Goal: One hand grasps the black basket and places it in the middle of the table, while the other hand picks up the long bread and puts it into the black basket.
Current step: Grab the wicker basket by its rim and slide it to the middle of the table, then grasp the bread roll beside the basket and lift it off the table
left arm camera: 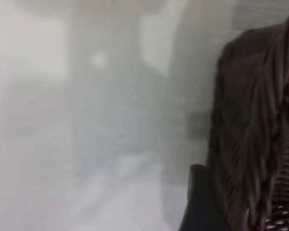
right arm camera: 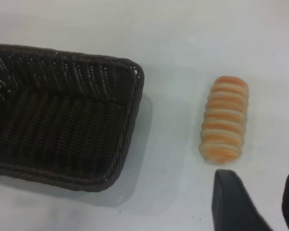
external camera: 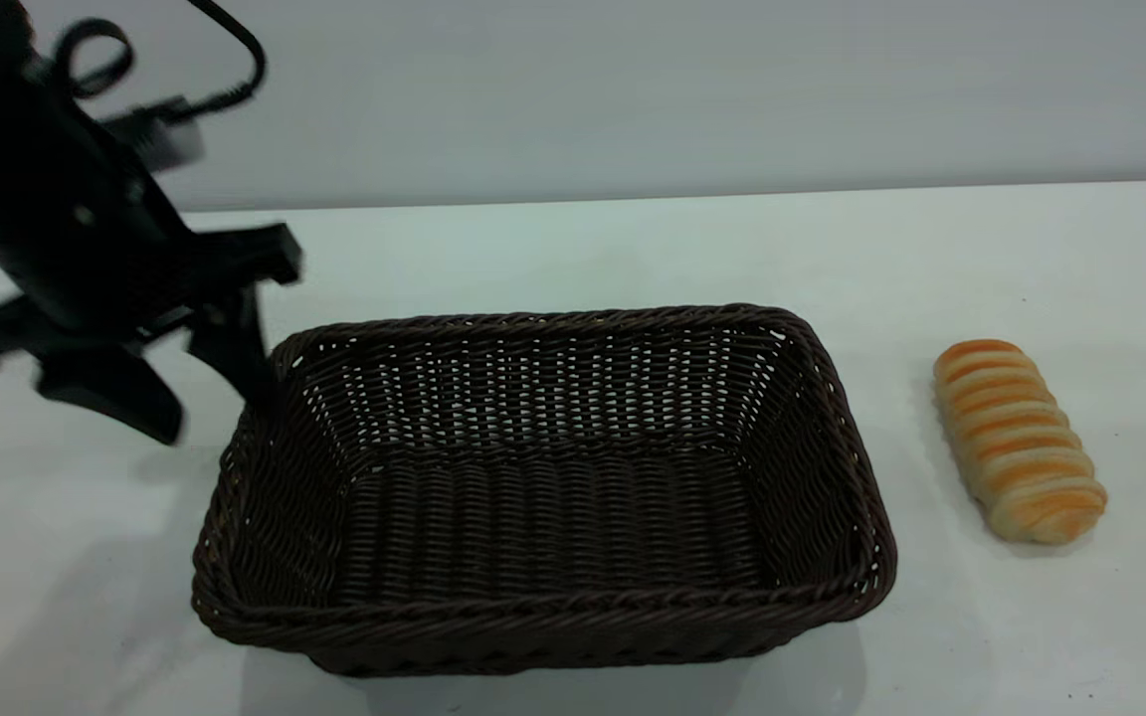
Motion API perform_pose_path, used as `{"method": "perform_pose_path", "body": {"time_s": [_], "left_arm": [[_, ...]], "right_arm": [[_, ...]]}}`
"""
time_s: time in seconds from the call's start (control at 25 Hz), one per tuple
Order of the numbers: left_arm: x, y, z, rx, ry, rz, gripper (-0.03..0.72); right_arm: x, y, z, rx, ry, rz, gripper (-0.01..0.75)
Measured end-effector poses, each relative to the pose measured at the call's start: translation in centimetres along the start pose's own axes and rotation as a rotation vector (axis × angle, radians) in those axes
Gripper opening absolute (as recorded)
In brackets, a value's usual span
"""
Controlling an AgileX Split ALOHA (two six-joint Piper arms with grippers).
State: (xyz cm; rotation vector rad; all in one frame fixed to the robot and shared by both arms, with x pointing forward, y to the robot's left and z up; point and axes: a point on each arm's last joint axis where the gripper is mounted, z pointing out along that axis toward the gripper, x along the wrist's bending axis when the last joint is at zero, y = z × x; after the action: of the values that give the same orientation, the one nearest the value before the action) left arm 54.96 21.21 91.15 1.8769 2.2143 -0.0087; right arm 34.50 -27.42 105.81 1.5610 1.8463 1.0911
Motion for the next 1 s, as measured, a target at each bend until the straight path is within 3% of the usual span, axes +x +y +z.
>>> {"method": "perform_pose_path", "body": {"time_s": [0.2, 0.44, 0.68, 1.0], "left_arm": [[0.2, 0.2, -5.6, -0.157, 0.035, 0.042, 0.55], [-0.1, -1.6, -15.9, -0.485, -0.076, 0.123, 0.55], [1.2, -7.0, -25.8, -0.836, -0.182, 0.214, 0.55], [3.0, -12.3, -30.6, -1.026, -0.221, 0.27, 0.55]], "right_arm": [[-0.2, 0.3, 1.0, 0.016, 0.011, 0.004, 0.243], [-1.3, 0.9, 6.8, 0.131, 0.054, 0.053, 0.243], [-2.5, 1.1, 13.5, 0.228, 0.119, 0.096, 0.243], [-4.6, 1.6, 20.5, 0.293, 0.1, 0.028, 0.243]]}}
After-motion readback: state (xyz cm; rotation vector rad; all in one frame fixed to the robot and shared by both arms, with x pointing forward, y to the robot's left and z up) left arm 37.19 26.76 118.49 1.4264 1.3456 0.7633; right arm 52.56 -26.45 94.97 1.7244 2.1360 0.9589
